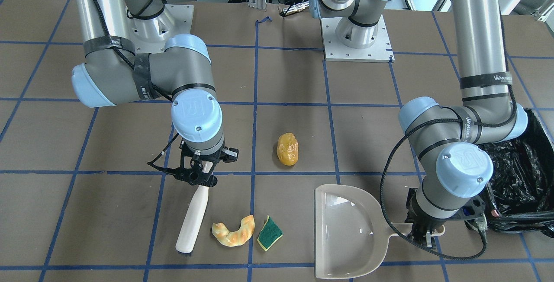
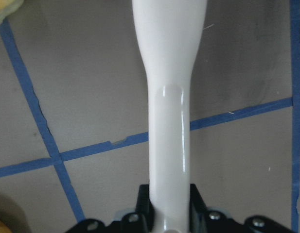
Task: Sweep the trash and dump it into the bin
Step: 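Carry the brush with the right gripper to the sponge and croissant, then sweep the sponge and croissant into the dustpan with the right gripper's brush, then move the dustpan toward the yellow potato while the right gripper brings the brush behind it, then sweep the yellow potato into the dustpan with the right gripper's brush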
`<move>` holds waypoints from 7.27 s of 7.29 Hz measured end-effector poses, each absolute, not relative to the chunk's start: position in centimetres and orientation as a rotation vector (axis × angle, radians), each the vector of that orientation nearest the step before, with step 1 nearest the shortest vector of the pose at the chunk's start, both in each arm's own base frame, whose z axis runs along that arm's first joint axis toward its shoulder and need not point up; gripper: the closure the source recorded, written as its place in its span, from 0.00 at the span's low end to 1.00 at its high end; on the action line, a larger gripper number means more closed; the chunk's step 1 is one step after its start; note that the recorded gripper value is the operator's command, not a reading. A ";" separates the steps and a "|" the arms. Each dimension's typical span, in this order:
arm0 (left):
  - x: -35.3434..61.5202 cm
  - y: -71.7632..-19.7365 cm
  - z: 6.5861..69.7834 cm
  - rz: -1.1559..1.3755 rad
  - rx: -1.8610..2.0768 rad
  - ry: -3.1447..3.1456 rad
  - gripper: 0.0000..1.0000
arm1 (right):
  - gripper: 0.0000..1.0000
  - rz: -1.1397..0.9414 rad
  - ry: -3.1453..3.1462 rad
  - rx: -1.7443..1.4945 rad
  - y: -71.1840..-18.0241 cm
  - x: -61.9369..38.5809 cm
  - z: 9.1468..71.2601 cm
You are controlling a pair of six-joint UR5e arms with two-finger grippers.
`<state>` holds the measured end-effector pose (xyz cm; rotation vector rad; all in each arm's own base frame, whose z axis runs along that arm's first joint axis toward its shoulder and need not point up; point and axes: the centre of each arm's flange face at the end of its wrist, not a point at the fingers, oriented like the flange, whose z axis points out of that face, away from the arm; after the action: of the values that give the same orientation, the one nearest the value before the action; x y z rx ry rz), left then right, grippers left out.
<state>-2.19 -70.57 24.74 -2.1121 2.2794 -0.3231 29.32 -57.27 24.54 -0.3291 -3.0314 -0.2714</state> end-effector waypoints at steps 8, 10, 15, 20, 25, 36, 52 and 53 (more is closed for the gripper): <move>-5.1 -70.0 24.6 -0.469 -2.144 2.070 1.00 | 0.96 -0.210 -3.143 -0.219 -58.7 36.8 22.0; -5.5 -70.0 24.3 -0.468 -2.147 2.064 1.00 | 0.96 -0.213 -3.184 -0.198 -59.0 39.8 21.8; -5.6 -70.0 24.1 -0.461 -2.149 2.065 1.00 | 0.96 -0.230 -3.314 -0.127 -60.1 47.5 21.7; -5.6 -70.0 24.1 -0.454 -2.147 2.073 1.00 | 0.96 -0.368 -3.508 -0.108 -59.8 50.4 23.9; -5.7 -69.9 24.1 -0.450 -2.144 2.081 1.00 | 0.95 -0.203 -3.236 0.051 -59.7 46.1 26.9; -4.6 -56.2 25.0 -0.317 -2.055 2.124 1.00 | 0.96 -0.379 -3.022 -0.241 -37.0 33.0 29.7; -5.8 -50.9 22.6 -0.417 -2.153 2.071 1.00 | 0.96 -0.490 -3.246 -0.287 -40.8 51.4 23.0; -5.8 -50.9 22.6 -0.417 -2.152 2.071 1.00 | 0.96 -0.501 -3.260 -0.288 -41.4 52.2 22.9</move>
<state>-5.81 -50.89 22.59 -2.1519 2.0713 -0.4167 52.24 -41.36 22.89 -0.2876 -3.2600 -0.5013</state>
